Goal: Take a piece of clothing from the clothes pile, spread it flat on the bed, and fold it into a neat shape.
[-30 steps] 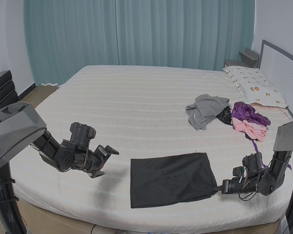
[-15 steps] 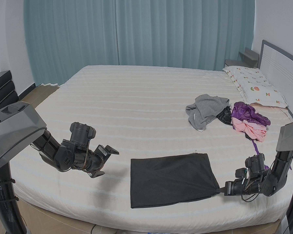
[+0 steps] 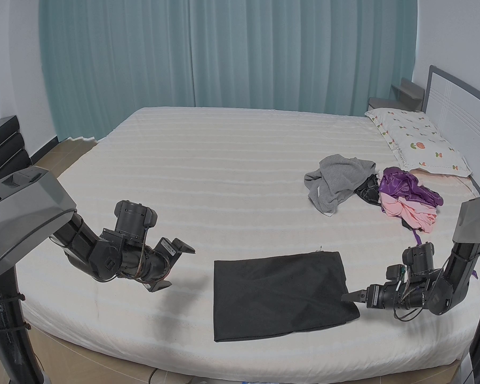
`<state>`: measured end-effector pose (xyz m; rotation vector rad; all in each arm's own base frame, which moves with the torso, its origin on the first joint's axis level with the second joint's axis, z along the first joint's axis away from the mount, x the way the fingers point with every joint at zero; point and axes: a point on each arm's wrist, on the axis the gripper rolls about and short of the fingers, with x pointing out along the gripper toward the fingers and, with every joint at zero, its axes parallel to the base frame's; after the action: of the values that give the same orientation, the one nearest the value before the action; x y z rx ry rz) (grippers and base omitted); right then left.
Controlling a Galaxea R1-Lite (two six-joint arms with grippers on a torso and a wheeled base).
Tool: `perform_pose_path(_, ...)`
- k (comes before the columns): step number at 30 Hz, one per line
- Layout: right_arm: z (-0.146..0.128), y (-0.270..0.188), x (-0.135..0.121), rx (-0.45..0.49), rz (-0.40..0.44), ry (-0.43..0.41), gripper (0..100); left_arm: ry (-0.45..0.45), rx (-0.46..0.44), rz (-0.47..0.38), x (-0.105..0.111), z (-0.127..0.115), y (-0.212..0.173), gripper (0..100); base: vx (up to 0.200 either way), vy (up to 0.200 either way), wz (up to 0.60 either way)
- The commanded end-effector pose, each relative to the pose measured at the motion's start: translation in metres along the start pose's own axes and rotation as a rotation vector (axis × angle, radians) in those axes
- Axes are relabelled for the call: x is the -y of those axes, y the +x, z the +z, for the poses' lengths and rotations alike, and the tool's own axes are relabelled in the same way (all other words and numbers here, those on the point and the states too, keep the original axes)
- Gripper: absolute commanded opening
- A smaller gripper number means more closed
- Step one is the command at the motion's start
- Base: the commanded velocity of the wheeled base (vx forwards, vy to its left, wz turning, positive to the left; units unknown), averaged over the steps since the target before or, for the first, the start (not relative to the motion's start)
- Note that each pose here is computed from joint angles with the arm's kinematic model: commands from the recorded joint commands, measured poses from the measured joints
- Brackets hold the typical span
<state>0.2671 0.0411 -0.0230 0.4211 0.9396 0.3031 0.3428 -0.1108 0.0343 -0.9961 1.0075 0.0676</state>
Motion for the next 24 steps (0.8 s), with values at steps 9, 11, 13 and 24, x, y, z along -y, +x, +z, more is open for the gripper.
perform_pose_path(9,0.018,-0.003,-0.009,0.124,0.044,0.305,100,0.006,-0.003,0.003,0.001,-0.004,0.0,100,0.0,0.0,0.0)
perform_pose_path(11,0.019,-0.002,-0.009,0.143,0.06,0.352,100,0.008,-0.006,0.006,0.002,-0.005,0.0,100,0.0,0.0,0.0)
perform_pose_path(13,0.021,-0.001,-0.008,0.172,0.08,0.414,100,0.009,-0.008,0.009,0.001,-0.006,0.001,100,0.0,0.0,0.0)
perform_pose_path(24,0.016,0.004,-0.002,0.164,0.083,0.495,100,0.007,-0.008,0.01,0.001,-0.006,0.0,100,-0.109,0.0,0.0)
